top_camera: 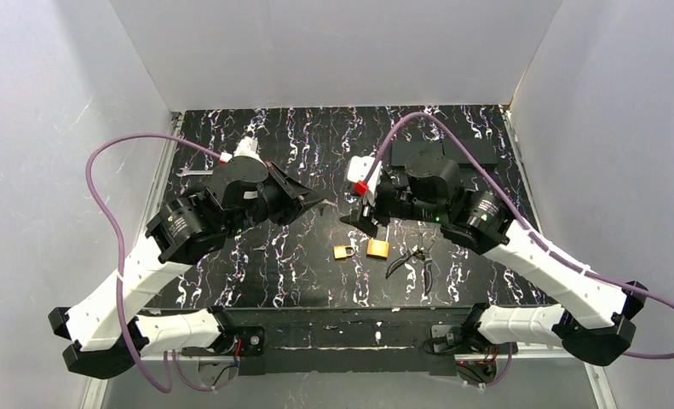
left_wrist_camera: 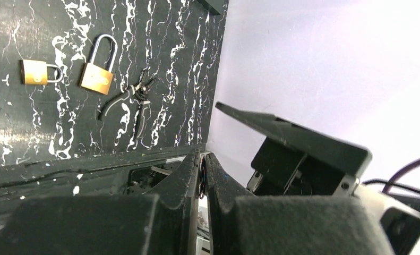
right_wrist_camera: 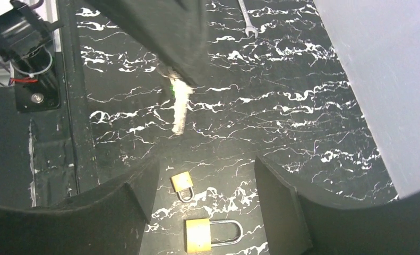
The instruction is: Unlock with the key
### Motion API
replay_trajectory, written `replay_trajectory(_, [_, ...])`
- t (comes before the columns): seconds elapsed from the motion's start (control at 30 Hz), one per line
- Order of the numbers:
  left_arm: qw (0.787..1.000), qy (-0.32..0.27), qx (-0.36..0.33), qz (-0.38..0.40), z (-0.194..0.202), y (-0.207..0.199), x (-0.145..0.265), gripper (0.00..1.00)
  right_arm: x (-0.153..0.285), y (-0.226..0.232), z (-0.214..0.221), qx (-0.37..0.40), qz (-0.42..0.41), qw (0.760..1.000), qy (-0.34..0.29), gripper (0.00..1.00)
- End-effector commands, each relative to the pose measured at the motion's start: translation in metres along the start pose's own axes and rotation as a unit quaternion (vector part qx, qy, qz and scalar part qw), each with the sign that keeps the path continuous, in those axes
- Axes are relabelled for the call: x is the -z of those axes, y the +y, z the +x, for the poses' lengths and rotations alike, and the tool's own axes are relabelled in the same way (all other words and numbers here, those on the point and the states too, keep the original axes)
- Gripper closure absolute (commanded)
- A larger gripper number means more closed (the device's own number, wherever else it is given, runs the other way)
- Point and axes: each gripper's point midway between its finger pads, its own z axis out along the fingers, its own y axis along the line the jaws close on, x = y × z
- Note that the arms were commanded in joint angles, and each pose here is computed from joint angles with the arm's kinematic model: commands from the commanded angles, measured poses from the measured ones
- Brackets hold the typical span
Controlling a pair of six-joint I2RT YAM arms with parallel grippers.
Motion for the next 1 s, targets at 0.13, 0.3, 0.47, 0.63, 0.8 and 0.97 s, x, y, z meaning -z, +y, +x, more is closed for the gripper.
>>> replay_trajectory(0.13, [0.998, -0.020, 0.054, -0.039, -0.005, 0.013, -0.008, 1.00, 0.012, 0.003, -0.039, 0.072, 0.022, 0.996, -0.044, 0.34])
replay_trajectory(0.3, [0.997, -0.023, 0.055, -0.042, -0.005, 0.014, -0.010, 1.00, 0.002, 0.003, -0.040, 0.088, 0.025, 0.995, -0.037, 0.41])
replay_trajectory(0.47, [0.997, -0.021, 0.057, -0.047, -0.004, 0.016, -0.014, 1.00, -0.005, 0.007, -0.040, 0.093, 0.015, 0.995, -0.029, 0.47])
replay_trajectory(0.63, [0.997, -0.026, 0.059, -0.047, -0.005, 0.015, -0.017, 1.00, -0.009, 0.005, -0.040, 0.111, 0.024, 0.993, -0.025, 0.57])
replay_trajectory(0.8, [0.996, -0.027, 0.062, -0.050, -0.006, 0.017, -0.019, 1.00, -0.010, -0.003, -0.042, 0.126, 0.045, 0.991, -0.022, 0.72])
replay_trajectory(0.97, [0.996, -0.028, 0.067, -0.051, -0.007, 0.018, -0.021, 1.00, -0.014, -0.006, -0.035, 0.146, 0.052, 0.988, -0.001, 0.85])
